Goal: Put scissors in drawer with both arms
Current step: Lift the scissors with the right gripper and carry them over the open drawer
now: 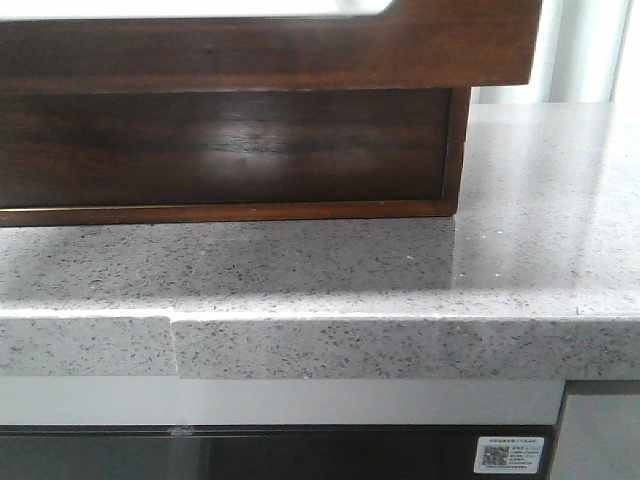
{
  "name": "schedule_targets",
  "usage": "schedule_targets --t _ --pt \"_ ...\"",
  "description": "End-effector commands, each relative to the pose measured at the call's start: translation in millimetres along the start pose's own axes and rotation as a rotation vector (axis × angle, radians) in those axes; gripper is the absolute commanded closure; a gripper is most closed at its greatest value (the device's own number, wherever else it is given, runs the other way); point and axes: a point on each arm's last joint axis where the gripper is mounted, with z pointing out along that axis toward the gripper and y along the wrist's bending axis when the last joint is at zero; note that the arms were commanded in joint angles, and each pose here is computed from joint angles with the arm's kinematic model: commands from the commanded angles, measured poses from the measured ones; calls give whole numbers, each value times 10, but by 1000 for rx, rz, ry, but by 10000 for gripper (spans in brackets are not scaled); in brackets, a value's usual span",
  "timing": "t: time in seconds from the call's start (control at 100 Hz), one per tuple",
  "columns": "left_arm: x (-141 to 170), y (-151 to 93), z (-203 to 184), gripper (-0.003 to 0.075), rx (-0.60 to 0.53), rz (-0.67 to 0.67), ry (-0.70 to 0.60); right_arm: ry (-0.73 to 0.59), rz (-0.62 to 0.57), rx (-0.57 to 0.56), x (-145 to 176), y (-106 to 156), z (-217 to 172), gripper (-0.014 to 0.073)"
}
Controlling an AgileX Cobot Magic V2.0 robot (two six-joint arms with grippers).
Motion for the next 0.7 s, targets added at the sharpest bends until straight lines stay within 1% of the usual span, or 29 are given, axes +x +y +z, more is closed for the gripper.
schedule_targets --t 0.0,0.15,0.3,0.48,0.59,0.69 --pt "-155 13 -45 300 -13 -15 -97 -152 -19 38 -12 45 -473 552" --pt "-155 13 -45 300 -13 -15 -97 -306 -52 31 48 198 -890 552" --pt "-155 13 -45 300 -13 -15 -97 -478 -159 56 175 465 -1377 552" --pt "-155 13 -45 300 -13 -15 -97 -722 -285 89 387 812 -2048 552" --pt "-155 13 -45 300 -13 -15 -97 -846 -376 67 504 1053 -2404 552" --pt "-155 13 -45 300 -13 -15 -97 -889 -483 16 566 1274 -2590 552"
